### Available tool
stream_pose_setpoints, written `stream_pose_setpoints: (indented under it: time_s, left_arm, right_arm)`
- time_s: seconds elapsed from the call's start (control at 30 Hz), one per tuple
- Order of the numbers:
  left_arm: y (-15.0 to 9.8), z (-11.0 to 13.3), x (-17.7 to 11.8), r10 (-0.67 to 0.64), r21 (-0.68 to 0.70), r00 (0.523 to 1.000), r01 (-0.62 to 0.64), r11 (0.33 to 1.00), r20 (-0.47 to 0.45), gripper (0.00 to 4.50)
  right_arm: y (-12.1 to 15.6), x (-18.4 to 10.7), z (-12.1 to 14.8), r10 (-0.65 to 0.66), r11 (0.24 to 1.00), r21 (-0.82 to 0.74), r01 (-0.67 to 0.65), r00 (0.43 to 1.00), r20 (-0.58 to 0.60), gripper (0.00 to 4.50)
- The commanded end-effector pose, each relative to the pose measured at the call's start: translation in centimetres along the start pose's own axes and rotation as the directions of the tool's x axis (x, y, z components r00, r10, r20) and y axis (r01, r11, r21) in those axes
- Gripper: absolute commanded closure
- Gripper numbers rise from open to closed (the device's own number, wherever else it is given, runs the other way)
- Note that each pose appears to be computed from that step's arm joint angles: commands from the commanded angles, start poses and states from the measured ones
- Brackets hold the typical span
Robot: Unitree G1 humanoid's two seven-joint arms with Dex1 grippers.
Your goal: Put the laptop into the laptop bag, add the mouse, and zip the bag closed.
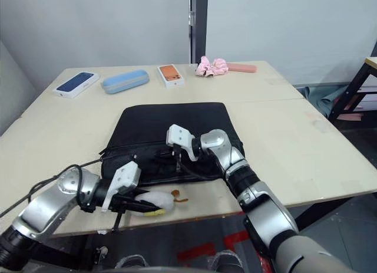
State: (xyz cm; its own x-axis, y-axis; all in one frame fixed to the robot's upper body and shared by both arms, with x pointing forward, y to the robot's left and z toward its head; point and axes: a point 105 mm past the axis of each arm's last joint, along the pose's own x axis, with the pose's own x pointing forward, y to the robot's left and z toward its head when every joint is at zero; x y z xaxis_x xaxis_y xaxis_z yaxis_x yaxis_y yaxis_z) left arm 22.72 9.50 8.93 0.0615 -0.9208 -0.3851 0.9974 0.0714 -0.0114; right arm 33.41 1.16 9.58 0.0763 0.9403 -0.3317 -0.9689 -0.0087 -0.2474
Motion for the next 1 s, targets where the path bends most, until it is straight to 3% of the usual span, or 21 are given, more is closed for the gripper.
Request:
stream_pose_setpoints:
  time_s: [0.03,0.23,0.3,0.63,0.87,1.0]
  left_arm:
    - [0.4,0.3,0.8,0.023,0.009,1.0,-0.023,1.0,0.001,4.48]
    - [1.4,-0.6,1.3,0.093,0.041,0.995,-0.092,0.995,-0.021,4.48]
    - [1.4,-0.5,1.2,0.099,0.037,0.995,-0.098,0.994,-0.014,3.54]
    - [1.5,-0.2,-1.5,0.174,0.105,0.985,-0.171,0.98,-0.012,0.09]
    - [0.2,0.3,-2.9,0.181,0.102,0.983,-0.181,0.978,0.001,0.03]
    - [-0.3,0.8,-5.2,0.246,0.122,0.969,-0.241,0.963,-0.021,0.03]
  right_arm:
    - [1.3,0.6,-3.3,0.035,0.995,0.102,-0.025,0.995,-0.098,4.5]
    - [1.2,0.5,-3.4,0.03,0.995,0.101,-0.02,0.995,-0.099,4.5]
    - [1.3,0.5,-3.4,0.029,0.995,0.102,-0.019,0.995,-0.098,4.5]
    - [1.3,0.5,-3.3,0.03,0.994,0.104,-0.021,0.995,-0.093,4.5]
    - [1.2,0.4,-3.3,0.034,0.994,0.104,-0.024,0.995,-0.092,4.5]
    - [1.0,0.3,-3.2,0.035,0.995,0.101,-0.026,0.995,-0.092,4.5]
